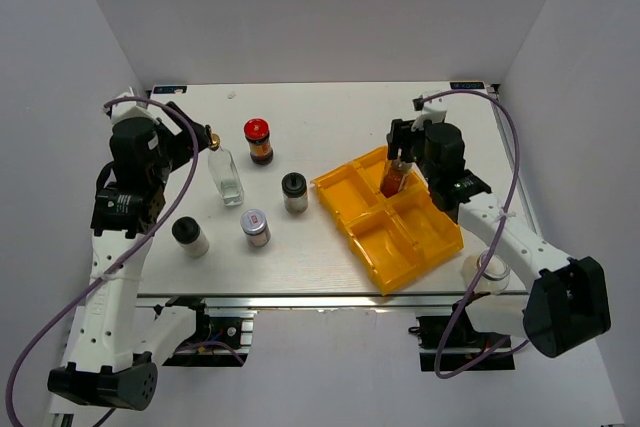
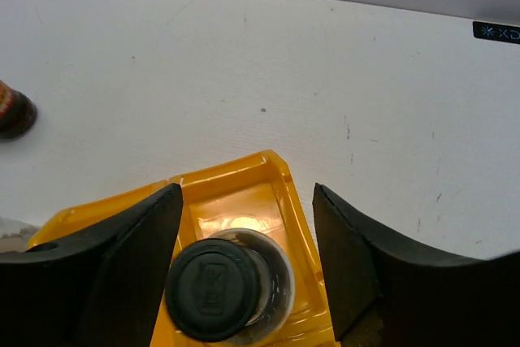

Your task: Organize the condiment bottles

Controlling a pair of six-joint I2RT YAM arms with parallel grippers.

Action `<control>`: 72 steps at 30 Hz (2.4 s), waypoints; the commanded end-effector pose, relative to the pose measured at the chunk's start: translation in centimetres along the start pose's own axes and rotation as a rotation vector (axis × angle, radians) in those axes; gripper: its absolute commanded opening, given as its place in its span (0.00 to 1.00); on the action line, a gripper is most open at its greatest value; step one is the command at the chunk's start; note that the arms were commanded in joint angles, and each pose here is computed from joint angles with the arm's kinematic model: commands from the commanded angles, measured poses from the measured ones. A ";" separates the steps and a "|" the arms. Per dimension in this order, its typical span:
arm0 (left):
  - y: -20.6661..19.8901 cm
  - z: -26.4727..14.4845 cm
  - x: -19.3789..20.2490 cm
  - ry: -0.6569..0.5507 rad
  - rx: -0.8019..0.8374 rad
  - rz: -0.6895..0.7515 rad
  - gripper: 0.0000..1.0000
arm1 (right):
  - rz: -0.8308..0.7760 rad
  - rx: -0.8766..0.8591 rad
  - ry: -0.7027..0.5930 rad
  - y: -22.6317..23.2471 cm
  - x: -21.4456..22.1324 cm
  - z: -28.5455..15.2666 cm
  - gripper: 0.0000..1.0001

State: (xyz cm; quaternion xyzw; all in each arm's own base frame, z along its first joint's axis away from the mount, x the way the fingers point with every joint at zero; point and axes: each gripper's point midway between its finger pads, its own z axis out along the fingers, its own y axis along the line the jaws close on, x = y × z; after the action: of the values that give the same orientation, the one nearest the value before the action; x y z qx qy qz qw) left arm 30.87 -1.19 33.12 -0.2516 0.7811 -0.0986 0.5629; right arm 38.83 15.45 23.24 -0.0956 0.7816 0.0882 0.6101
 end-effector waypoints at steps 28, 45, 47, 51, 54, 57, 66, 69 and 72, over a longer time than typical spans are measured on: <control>0.1 5.2 6.3 0.175 0.070 0.234 0.98 | 0.335 0.378 -0.369 -8.9 -6.2 -15.7 0.89; -0.1 8.3 4.5 0.008 -0.003 0.289 0.91 | 0.320 0.401 -0.398 -9.4 -4.9 -15.6 0.89; -0.3 8.6 5.2 0.022 -0.006 0.307 0.90 | 0.314 0.404 -0.395 -9.4 -4.9 -15.5 0.90; -0.3 9.5 7.1 0.081 -0.036 0.357 0.88 | 0.313 0.425 -0.395 -9.8 -4.7 -15.5 0.89; -0.1 9.7 7.4 0.086 -0.060 0.373 0.86 | 0.310 0.435 -0.395 -10.0 -4.6 -15.6 0.89; 0.0 9.8 7.6 0.078 -0.069 0.375 0.77 | 0.302 0.438 -0.392 -10.1 -4.5 -15.6 0.89; -1.3 9.1 7.2 0.043 -0.066 0.393 0.17 | 0.283 0.488 -0.392 -10.9 -4.3 -15.8 0.89; -1.6 8.5 6.4 0.014 -0.082 0.402 0.03 | 0.280 0.508 -0.383 -11.2 -4.2 -15.9 0.89; -2.5 7.4 3.5 -0.058 -0.093 0.370 0.00 | 0.278 0.499 -0.385 -11.1 -4.2 -15.8 0.89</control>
State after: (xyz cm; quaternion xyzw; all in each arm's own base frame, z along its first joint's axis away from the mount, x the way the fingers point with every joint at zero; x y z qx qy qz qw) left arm 37.56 -5.12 22.43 -0.0983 0.8476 0.0472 0.5193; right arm 27.91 1.69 29.77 0.1645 0.6752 0.0007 0.7191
